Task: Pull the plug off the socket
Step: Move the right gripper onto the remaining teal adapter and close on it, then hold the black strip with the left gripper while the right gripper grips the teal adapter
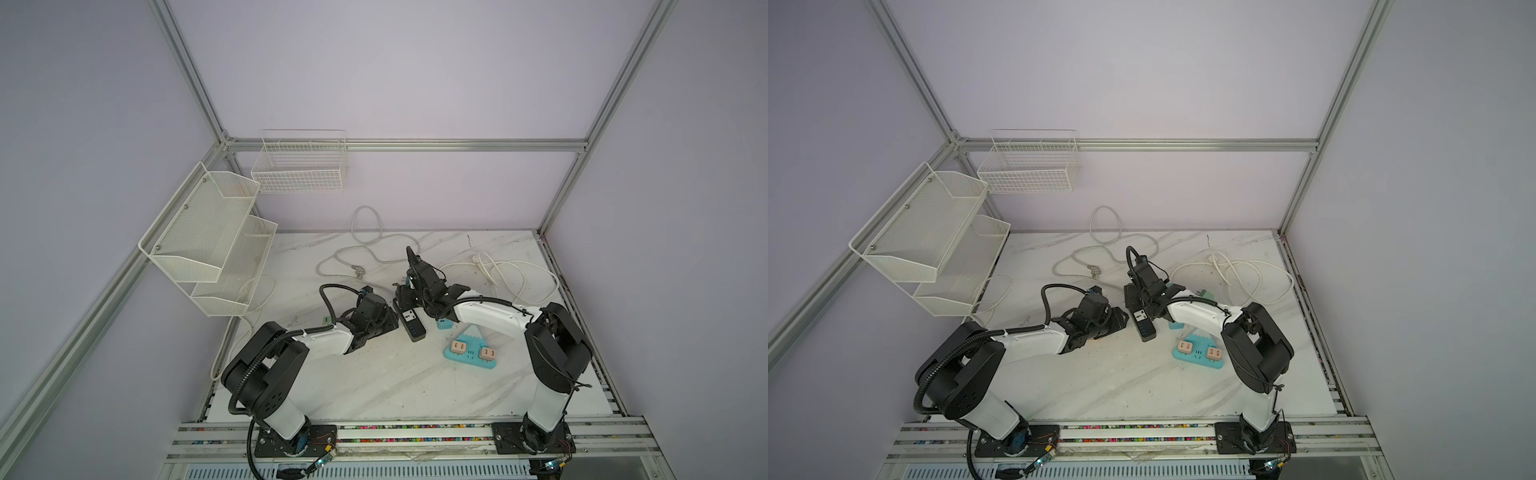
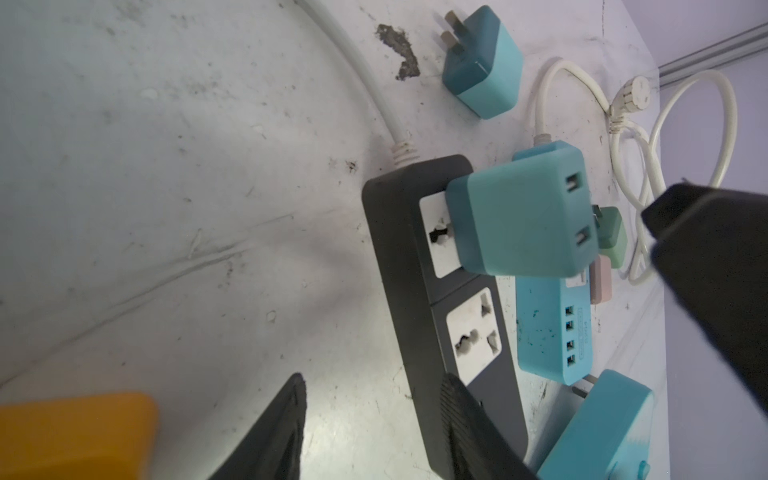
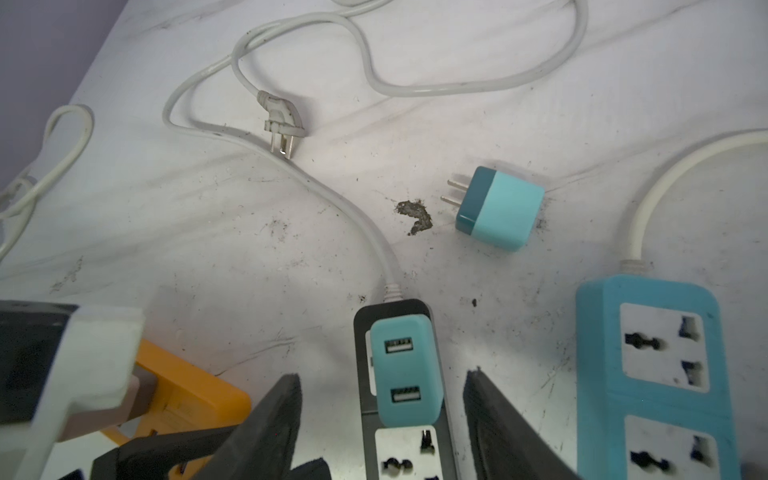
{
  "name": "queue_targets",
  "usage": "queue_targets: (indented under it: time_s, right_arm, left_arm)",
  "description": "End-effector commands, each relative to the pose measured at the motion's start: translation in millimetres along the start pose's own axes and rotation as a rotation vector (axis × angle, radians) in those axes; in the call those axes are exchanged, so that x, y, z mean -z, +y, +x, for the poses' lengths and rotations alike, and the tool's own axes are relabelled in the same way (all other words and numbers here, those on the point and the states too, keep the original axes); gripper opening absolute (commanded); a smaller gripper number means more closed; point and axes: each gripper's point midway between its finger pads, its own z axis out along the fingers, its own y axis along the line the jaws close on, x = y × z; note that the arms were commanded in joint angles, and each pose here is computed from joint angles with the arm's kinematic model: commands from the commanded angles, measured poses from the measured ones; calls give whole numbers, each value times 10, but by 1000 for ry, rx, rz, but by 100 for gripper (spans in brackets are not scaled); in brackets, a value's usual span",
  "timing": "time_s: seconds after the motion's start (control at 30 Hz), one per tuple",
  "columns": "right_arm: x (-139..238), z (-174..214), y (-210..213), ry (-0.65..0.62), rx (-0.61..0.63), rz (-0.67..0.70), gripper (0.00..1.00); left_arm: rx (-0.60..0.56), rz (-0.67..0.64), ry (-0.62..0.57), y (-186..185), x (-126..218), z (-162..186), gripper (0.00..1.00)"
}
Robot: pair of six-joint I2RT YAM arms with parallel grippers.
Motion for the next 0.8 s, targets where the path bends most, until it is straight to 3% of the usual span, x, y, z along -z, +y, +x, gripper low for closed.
queue_targets:
  time_s: [0.0,0.77]
  right_arm:
    - [-80,30,-58,24,43,54,64]
    - [-442,200,-152,111,136,131,51]
  left_arm:
    - [22,102,-75,-371,25,-347,50]
    - [42,159,-66,-461,-253,-496,46]
